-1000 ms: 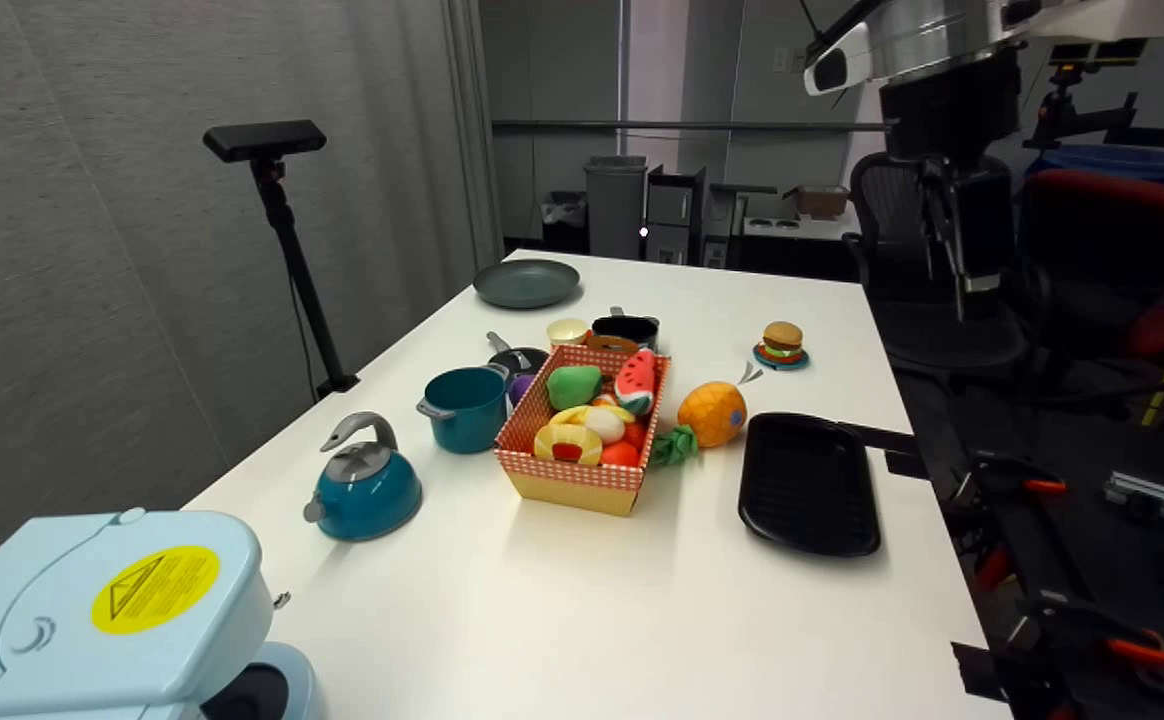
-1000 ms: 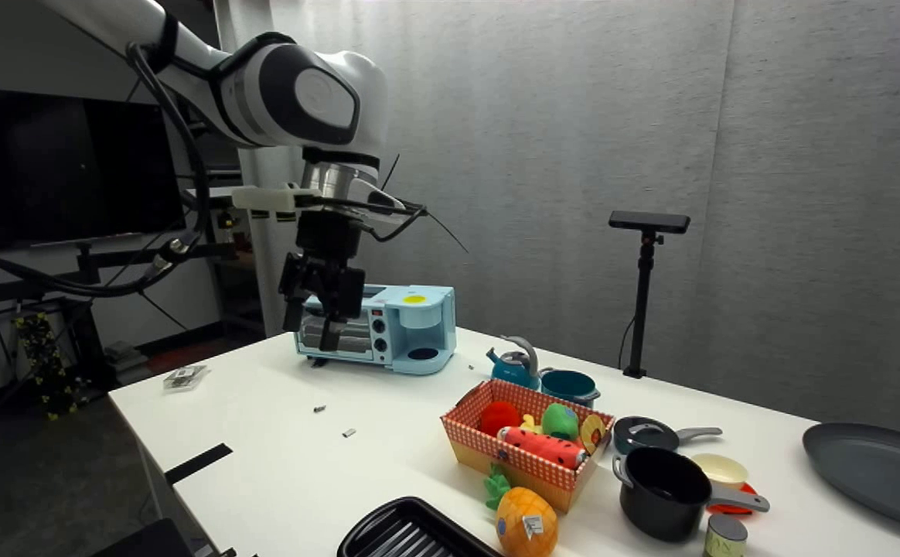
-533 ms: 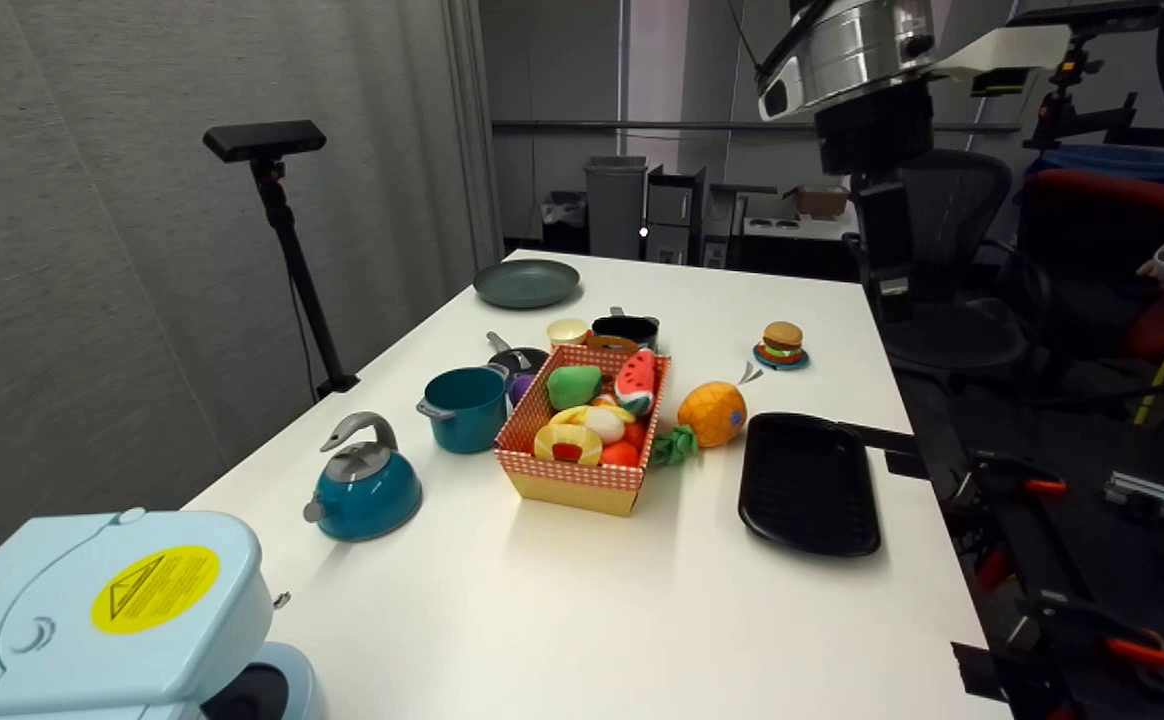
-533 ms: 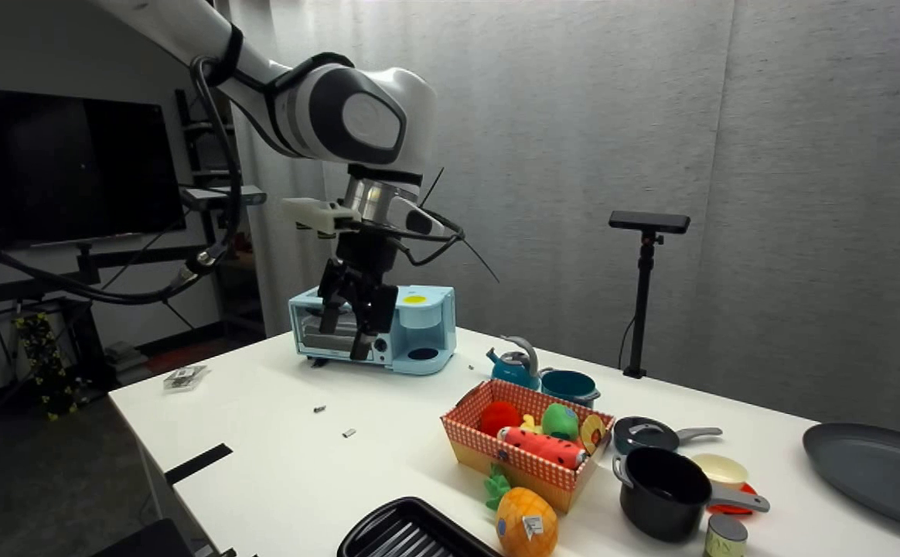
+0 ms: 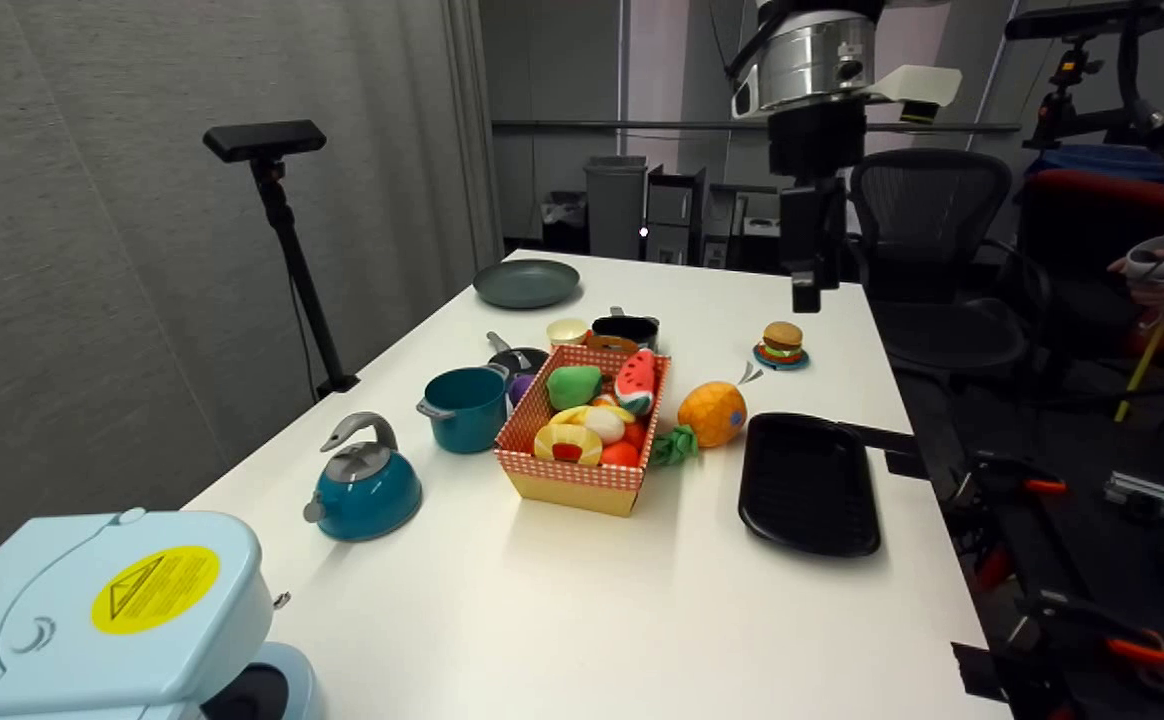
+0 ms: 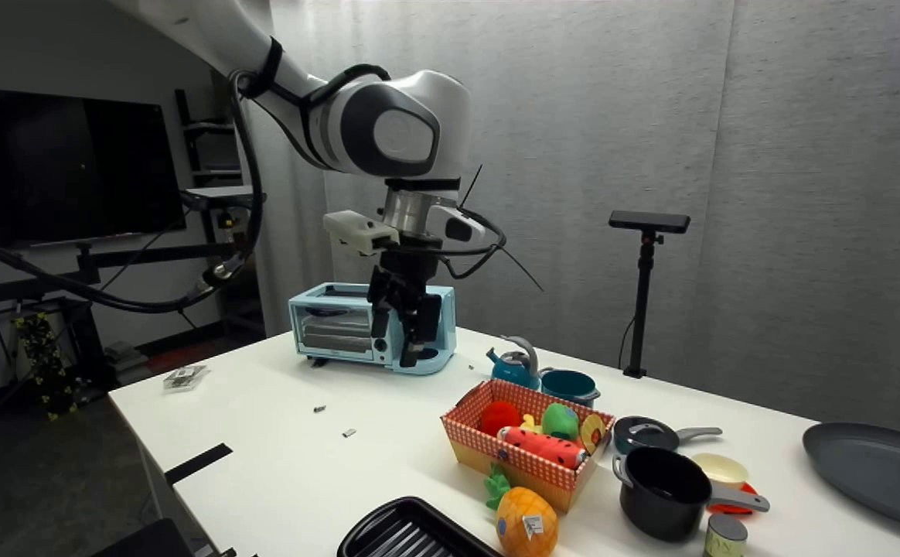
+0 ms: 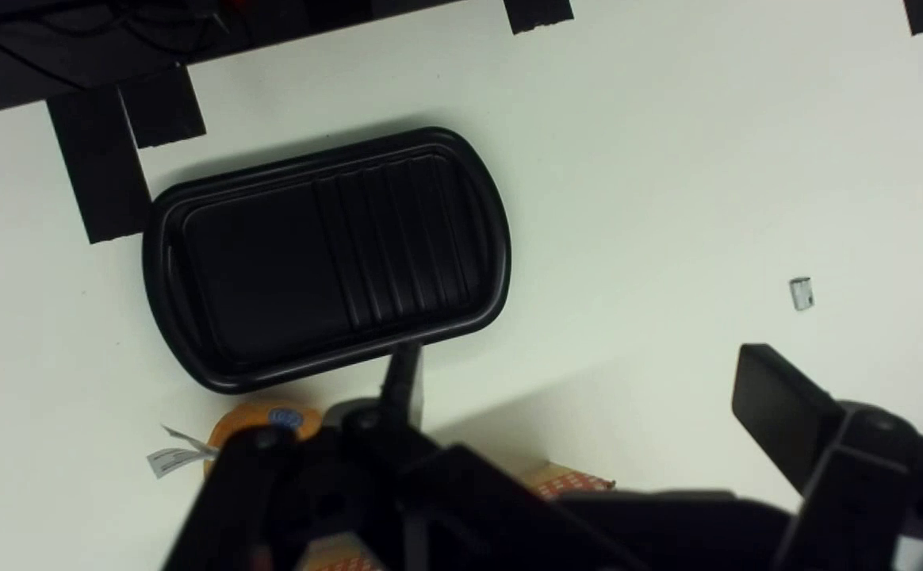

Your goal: Put the watermelon plush toy in the black pot

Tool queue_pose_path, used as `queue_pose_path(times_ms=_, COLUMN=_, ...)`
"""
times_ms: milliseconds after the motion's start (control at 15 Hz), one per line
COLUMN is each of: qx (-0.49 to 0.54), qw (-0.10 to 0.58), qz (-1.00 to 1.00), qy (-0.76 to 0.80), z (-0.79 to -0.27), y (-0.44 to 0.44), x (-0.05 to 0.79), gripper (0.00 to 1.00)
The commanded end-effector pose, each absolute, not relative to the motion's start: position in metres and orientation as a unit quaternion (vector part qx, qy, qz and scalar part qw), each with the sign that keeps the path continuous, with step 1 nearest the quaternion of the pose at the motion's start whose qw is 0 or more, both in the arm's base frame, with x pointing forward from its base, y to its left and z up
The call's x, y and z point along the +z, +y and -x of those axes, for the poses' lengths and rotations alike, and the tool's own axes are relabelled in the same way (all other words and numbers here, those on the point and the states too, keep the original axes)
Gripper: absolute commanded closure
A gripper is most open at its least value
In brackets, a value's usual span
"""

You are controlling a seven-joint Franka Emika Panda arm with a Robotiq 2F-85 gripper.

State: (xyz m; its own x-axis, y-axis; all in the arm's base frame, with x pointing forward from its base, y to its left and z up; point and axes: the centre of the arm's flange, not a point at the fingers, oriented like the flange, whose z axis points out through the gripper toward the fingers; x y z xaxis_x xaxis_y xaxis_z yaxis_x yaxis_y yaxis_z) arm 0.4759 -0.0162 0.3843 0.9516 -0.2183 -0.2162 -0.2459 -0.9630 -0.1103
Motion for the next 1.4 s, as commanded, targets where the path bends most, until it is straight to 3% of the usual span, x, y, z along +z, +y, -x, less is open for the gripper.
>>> queue_pose_path(times_ms=0, qx=0.079, qw=0.071, qz=0.982, qy=0.154, z=-0.494, y=-0.039, x=0.379, gripper=0.00)
queue_pose_path(times_ms=533, qx=0.068, qw=0.077, qz=0.971, qy=0.215, z=-0.518, y=-0.090, x=0.366, gripper=0.00)
queue_pose_path(times_ms=800, qx=0.061, qw=0.111, qz=0.963, qy=0.236, z=-0.526, y=-0.115, x=0.371, gripper=0.00)
queue_pose_path(times_ms=867, qx=0.067, qw=0.088, qz=0.968, qy=0.224, z=-0.514, y=-0.104, x=0.365, gripper=0.00)
queue_pose_path(times_ms=1333, qx=0.062, qw=0.096, qz=0.965, qy=0.234, z=-0.518, y=-0.112, x=0.369, gripper=0.00)
